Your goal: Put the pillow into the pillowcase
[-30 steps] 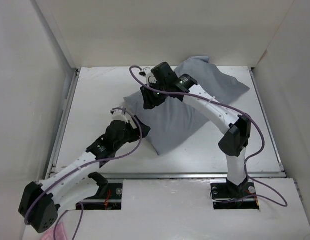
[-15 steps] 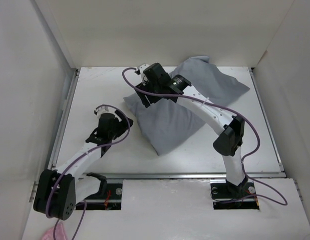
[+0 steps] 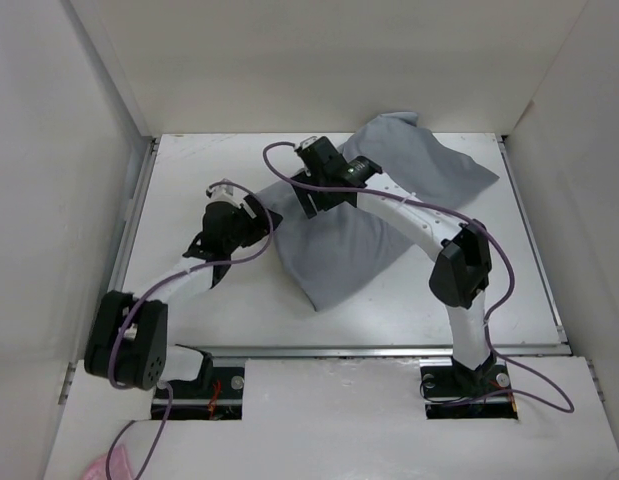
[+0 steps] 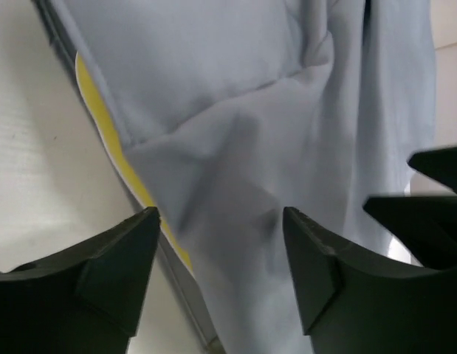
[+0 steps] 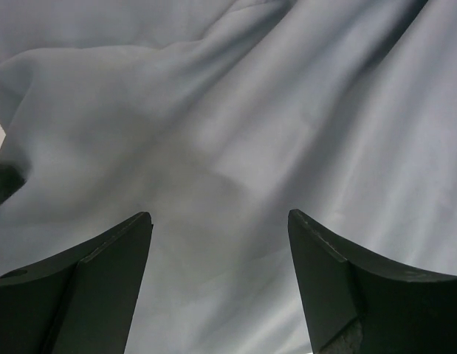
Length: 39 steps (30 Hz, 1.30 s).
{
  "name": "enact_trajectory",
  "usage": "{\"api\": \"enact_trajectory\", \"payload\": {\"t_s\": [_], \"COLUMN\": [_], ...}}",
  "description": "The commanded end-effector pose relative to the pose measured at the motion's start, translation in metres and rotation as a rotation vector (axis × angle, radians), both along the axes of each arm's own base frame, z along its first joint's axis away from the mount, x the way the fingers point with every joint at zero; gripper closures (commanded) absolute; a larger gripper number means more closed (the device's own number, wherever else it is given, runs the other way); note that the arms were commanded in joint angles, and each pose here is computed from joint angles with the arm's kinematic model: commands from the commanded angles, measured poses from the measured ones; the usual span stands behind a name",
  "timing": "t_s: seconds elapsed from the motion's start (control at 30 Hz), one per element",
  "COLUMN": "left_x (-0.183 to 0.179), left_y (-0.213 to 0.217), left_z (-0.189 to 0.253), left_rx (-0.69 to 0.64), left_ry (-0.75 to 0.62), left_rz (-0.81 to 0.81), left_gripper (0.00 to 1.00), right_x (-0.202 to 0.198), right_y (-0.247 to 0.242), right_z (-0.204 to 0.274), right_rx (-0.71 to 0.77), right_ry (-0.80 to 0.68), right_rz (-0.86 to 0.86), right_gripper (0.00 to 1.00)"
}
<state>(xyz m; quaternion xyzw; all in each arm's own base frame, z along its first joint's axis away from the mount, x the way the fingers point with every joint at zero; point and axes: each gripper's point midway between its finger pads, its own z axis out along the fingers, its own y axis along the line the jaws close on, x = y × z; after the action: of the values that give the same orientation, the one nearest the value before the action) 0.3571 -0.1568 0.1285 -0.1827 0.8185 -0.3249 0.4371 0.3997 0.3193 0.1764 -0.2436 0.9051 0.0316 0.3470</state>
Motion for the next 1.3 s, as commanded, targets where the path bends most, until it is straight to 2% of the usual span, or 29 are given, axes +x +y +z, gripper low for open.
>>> {"api": "enact_trajectory", "payload": {"t_s": [0.0,0.07,0.1,0.13,0.17,0.3,0.43,0.47,0.53,0.57,0.63,0.77,0.87,0.9,0.93,0.97,1.03,1.1,1.27], "left_x": [0.03,0.037,0.043,0.042,0.045,0.047,0.049,0.046,0.049,0.05,0.051,0.053,0.058,0.057,0.062,0.065,0.067,0.064,0.042], "left_y": [-0.012,-0.013,-0.008,-0.007,-0.003,0.027,0.084,0.098,0.121,0.146,0.153,0.194,0.226,0.239,0.243,0.247,0.26,0.268,0.272], "left_z": [0.03,0.016,0.017,0.015,0.018,0.048,0.063,0.052,0.052,0.028,0.017,-0.058,-0.069,-0.069,-0.059,-0.044,0.004,0.052,0.14], "left_rx": [-0.005,0.033,0.041,0.054,0.055,0.105,0.193,0.222,0.241,0.26,0.267,0.315,0.311,0.307,0.295,0.301,0.315,0.336,0.344], "left_ry": [-0.098,-0.058,-0.045,-0.041,-0.041,-0.126,-0.122,-0.077,-0.072,-0.001,0.029,0.282,0.355,0.371,0.365,0.329,0.229,0.135,-0.001], "left_rz": [-0.051,-0.063,-0.043,-0.049,-0.037,0.06,0.256,0.303,0.381,0.433,0.445,0.527,0.589,0.617,0.618,0.639,0.695,0.744,0.804], "left_gripper": [0.37,0.5,0.6,0.89,1.0,1.0,1.0,1.0,1.0,1.0,1.0,1.0,1.0,0.95,0.85,0.49,0.28,0.0,0.0], "right_x": [-0.001,0.0,0.002,0.003,0.001,-0.001,0.0,0.001,0.0,0.002,0.006,0.009,0.012,0.011,0.012,0.013,0.01,0.011,0.014], "right_y": [0.0,-0.01,-0.018,-0.027,-0.034,-0.052,-0.079,-0.089,-0.1,-0.112,-0.123,-0.146,-0.156,-0.157,-0.156,-0.16,-0.166,-0.169,-0.179], "right_z": [0.034,0.042,0.045,0.043,0.052,0.06,0.072,0.068,0.074,0.073,0.07,0.078,0.083,0.087,0.092,0.092,0.105,0.123,0.128], "right_rx": [0.072,0.08,0.086,0.079,0.097,0.126,0.14,0.132,0.146,0.157,0.161,0.203,0.208,0.215,0.222,0.222,0.231,0.27,0.308], "right_ry": [-0.076,-0.089,-0.094,-0.088,-0.098,-0.111,-0.154,-0.152,-0.159,-0.16,-0.158,-0.168,-0.179,-0.187,-0.195,-0.196,-0.23,-0.278,-0.289], "right_rz": [-0.037,-0.067,-0.095,-0.111,-0.127,-0.169,-0.255,-0.286,-0.313,-0.348,-0.383,-0.441,-0.464,-0.463,-0.463,-0.472,-0.486,-0.492,-0.512], "right_gripper": [0.2,0.19,0.19,0.19,0.19,0.19,0.19,0.19,0.19,0.19,0.19,0.19,0.19,0.18,0.16,0.13,0.07,0.0,0.0]}}
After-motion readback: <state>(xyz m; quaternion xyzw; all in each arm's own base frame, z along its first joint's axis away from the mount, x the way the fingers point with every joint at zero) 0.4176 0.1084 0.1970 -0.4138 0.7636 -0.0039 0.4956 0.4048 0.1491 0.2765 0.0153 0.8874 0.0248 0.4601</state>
